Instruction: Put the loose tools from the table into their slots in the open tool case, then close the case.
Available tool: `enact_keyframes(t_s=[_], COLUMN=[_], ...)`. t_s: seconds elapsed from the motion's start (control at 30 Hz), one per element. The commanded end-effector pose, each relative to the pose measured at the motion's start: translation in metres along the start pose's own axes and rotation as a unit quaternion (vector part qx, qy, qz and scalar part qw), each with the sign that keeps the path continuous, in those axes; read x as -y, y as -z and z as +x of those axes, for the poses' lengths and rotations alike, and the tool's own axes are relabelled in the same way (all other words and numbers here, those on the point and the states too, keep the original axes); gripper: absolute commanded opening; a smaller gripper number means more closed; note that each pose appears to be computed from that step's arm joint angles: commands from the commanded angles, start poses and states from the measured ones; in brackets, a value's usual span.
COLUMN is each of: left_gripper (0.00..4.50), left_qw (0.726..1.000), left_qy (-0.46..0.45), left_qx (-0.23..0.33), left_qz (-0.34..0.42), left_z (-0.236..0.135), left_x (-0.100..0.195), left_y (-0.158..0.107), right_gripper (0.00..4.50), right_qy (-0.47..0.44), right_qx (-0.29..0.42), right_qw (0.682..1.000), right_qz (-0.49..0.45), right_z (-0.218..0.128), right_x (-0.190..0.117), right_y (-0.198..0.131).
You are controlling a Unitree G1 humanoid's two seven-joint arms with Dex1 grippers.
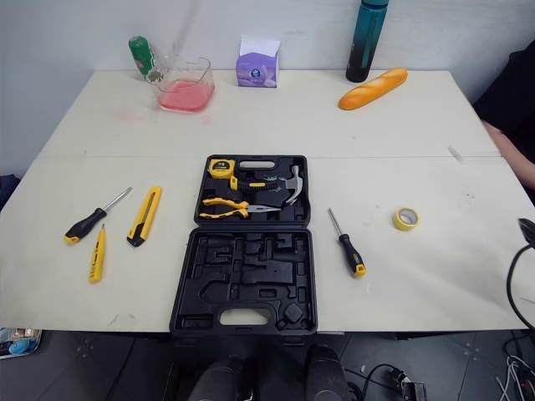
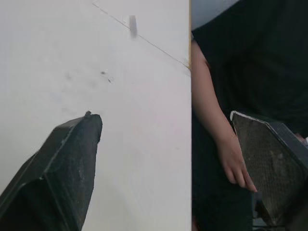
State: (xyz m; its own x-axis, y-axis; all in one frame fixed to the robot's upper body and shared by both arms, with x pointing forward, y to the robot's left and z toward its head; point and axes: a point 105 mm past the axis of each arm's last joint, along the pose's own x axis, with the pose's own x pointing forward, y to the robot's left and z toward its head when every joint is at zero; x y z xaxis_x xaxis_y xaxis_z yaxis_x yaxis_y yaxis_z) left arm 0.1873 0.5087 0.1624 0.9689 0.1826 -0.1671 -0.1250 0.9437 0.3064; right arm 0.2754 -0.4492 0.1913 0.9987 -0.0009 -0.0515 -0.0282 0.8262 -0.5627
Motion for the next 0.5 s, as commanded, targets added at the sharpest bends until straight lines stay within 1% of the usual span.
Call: enact_keyframes(t_s=[0.03, 0.1, 0.2, 0.27, 0.33, 0.4, 0.5], left_gripper=[4.50, 4.50, 4.50, 4.50, 4.50, 4.50, 4.50], left_qw=[0.999, 0.998, 0.994, 0.992, 0.991, 0.989, 0.984], left_qy=[0.020, 0.046, 0.103, 0.119, 0.133, 0.145, 0.173], left_qx=[0.037, 0.031, 0.024, 0.014, 0.016, -0.003, -0.037], left_qz=[0.031, 0.040, 0.029, 0.028, 0.023, 0.011, 0.000], left_z=[0.005, 0.008, 0.016, 0.020, 0.022, 0.024, 0.025], left_x=[0.002, 0.010, 0.030, 0.042, 0.055, 0.067, 0.087], left_y=[-0.028, -0.030, -0.038, -0.042, -0.046, -0.046, -0.043], right_gripper=[4.45, 4.45, 4.45, 4.45, 4.45, 4.45, 4.45], right_qy=[-0.062, -0.078, -0.143, -0.169, -0.195, -0.228, -0.279], right_qx=[0.072, 0.091, 0.127, 0.165, 0.212, 0.262, 0.278], right_qw=[0.995, 0.993, 0.981, 0.970, 0.955, 0.935, 0.917], right_qz=[0.011, 0.023, 0.046, 0.056, 0.064, 0.071, 0.067], right_z=[0.019, 0.022, 0.031, 0.032, 0.028, 0.021, 0.019], right_x=[-0.022, -0.032, -0.064, -0.077, -0.088, -0.101, -0.124], right_y=[-0.041, -0.052, -0.078, -0.096, -0.114, -0.131, -0.142])
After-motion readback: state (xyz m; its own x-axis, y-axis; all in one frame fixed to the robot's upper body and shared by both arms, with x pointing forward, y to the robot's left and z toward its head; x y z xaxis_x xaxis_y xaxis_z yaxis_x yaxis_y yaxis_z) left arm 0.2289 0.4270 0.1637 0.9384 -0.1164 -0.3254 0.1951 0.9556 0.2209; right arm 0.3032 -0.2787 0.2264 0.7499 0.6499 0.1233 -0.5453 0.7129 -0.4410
